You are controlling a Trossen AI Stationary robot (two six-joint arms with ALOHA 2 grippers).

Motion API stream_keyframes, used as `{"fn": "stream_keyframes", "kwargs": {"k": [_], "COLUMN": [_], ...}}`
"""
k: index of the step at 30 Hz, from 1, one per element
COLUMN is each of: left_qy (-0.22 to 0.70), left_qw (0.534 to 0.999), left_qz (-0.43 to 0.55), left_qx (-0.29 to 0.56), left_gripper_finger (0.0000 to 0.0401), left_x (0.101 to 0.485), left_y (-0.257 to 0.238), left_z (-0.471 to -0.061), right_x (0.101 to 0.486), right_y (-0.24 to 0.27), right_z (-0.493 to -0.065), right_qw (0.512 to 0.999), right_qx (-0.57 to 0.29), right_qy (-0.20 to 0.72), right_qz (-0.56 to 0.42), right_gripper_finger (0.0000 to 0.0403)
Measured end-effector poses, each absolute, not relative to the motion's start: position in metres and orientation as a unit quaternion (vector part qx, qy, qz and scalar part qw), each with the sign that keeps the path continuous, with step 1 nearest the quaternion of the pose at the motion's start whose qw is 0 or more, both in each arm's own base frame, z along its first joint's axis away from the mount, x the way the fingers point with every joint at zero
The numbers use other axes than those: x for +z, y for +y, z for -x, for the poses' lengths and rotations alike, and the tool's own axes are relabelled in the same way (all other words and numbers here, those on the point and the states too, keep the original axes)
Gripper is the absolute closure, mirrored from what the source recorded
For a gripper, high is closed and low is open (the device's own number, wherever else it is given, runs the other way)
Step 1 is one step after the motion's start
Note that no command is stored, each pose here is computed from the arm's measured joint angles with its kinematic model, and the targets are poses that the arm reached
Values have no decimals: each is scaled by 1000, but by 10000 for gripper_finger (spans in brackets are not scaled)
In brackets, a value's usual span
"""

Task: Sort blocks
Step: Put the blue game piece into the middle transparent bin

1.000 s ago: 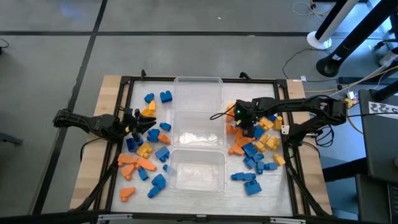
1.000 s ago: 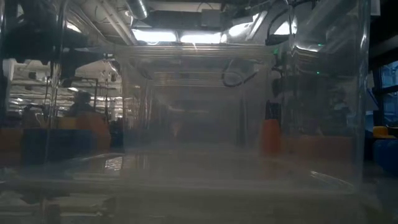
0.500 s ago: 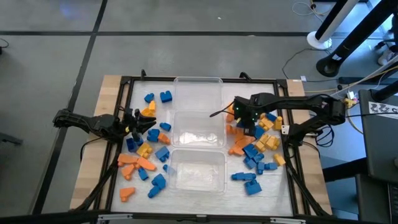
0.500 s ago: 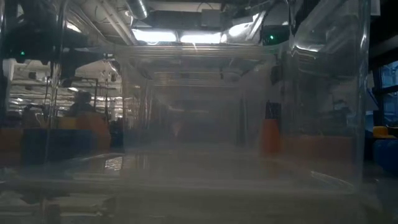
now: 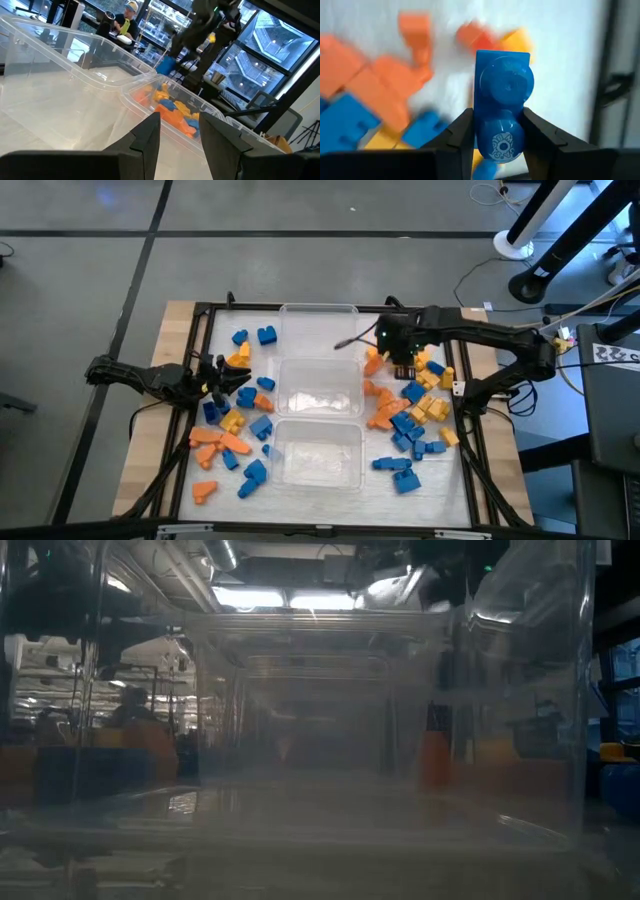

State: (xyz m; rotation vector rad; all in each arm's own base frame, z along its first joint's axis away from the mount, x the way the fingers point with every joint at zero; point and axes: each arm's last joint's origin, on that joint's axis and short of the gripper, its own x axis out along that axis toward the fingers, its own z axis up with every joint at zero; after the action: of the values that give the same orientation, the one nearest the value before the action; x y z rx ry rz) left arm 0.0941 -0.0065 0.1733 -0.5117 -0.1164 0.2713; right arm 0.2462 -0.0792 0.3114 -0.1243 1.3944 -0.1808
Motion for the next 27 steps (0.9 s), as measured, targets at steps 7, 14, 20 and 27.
{"fn": "stream_keyframes", "kwargs": {"k": [7, 14, 20, 27], "left_qy": [-56, -57, -58, -62], "left_qw": [960, 960, 958, 951], "left_qz": [238, 240, 246, 271], "left_qx": [136, 136, 136, 134], "left_gripper_finger": [276, 276, 276, 276], "left_x": [173, 173, 173, 174], "left_y": [-6, -6, -6, -6], "left_z": [-94, -94, -94, -94], "right_x": [347, 339, 312, 290], "right_y": [-89, -100, -107, -111], "right_z": [-274, -311, -335, -349], "right_qw": [852, 889, 881, 871], "right_qx": [-127, -126, -118, -109], "right_qy": [492, 405, 423, 446], "right_qz": [126, 175, 179, 176], "right_gripper_finger": [273, 272, 261, 236]}}
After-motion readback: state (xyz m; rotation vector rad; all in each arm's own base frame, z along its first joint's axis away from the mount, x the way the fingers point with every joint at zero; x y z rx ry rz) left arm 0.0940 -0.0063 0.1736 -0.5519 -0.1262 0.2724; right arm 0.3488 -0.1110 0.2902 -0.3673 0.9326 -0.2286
